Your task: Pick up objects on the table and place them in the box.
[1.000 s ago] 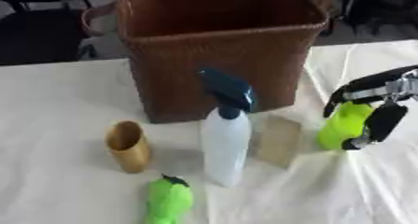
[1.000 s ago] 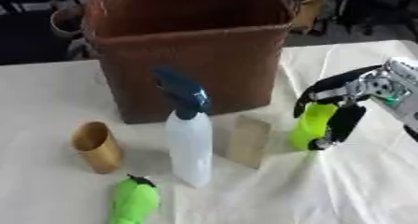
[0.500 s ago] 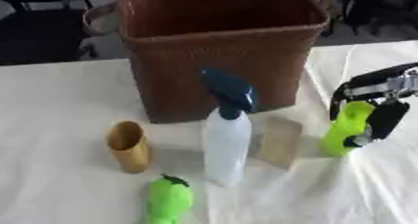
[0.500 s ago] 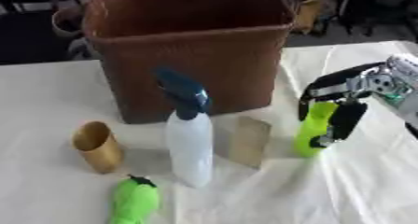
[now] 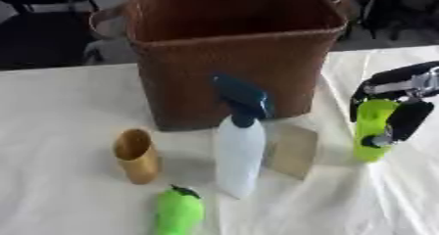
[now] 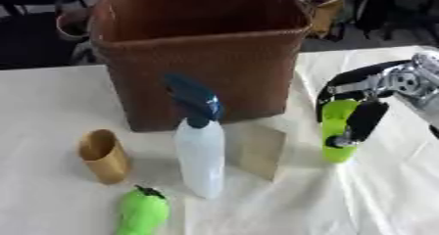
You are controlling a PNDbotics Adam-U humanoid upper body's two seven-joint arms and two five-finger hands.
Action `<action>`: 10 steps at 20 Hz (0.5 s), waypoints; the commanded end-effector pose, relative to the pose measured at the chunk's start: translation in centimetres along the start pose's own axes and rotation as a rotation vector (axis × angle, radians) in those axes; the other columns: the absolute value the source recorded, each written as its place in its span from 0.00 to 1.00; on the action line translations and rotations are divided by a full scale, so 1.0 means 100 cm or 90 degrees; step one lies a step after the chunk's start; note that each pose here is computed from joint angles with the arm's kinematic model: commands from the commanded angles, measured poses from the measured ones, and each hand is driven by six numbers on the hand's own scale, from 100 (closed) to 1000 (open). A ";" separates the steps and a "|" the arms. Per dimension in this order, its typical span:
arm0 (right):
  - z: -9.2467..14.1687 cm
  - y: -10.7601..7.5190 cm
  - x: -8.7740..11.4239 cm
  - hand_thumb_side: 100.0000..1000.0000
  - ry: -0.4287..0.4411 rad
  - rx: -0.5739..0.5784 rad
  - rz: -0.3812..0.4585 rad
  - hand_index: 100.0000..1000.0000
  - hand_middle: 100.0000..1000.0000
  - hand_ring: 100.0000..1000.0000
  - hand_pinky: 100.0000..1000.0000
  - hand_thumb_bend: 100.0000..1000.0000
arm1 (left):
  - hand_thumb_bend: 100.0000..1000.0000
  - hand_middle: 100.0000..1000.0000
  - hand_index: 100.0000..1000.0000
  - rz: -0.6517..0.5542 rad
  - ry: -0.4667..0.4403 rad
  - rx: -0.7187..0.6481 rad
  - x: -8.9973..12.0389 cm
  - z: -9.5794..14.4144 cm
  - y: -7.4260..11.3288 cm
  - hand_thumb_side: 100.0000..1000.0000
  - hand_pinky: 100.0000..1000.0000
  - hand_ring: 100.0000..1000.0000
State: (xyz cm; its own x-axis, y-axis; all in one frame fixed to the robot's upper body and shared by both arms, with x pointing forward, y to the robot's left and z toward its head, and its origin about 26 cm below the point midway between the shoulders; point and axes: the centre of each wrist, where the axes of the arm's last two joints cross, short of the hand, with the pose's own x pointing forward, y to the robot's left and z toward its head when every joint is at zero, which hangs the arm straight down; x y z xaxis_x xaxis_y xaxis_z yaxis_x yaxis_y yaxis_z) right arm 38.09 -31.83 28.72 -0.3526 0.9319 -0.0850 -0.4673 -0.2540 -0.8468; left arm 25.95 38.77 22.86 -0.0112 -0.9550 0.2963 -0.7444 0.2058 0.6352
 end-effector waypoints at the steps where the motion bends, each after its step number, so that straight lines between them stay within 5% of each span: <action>1: 0.015 -0.012 -0.005 0.04 0.022 -0.031 0.009 0.59 0.56 0.46 0.05 0.15 | 0.00 0.82 0.76 -0.005 -0.013 0.015 0.001 -0.006 0.008 0.95 0.95 0.89; 10: 0.021 -0.019 -0.001 0.00 0.026 -0.062 0.014 0.51 0.48 0.42 0.01 0.01 | 0.00 0.82 0.75 -0.007 -0.013 0.016 0.001 -0.006 0.009 0.95 0.95 0.89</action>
State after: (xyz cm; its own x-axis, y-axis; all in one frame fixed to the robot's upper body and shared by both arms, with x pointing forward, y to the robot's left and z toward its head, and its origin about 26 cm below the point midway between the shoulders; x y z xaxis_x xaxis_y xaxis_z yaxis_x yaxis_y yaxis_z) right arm 37.97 -31.52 29.45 -0.3439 0.9346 -0.0903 -0.4266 -0.2412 -0.8717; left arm 25.94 38.79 22.87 -0.0124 -0.9548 0.2969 -0.7450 0.2069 0.6341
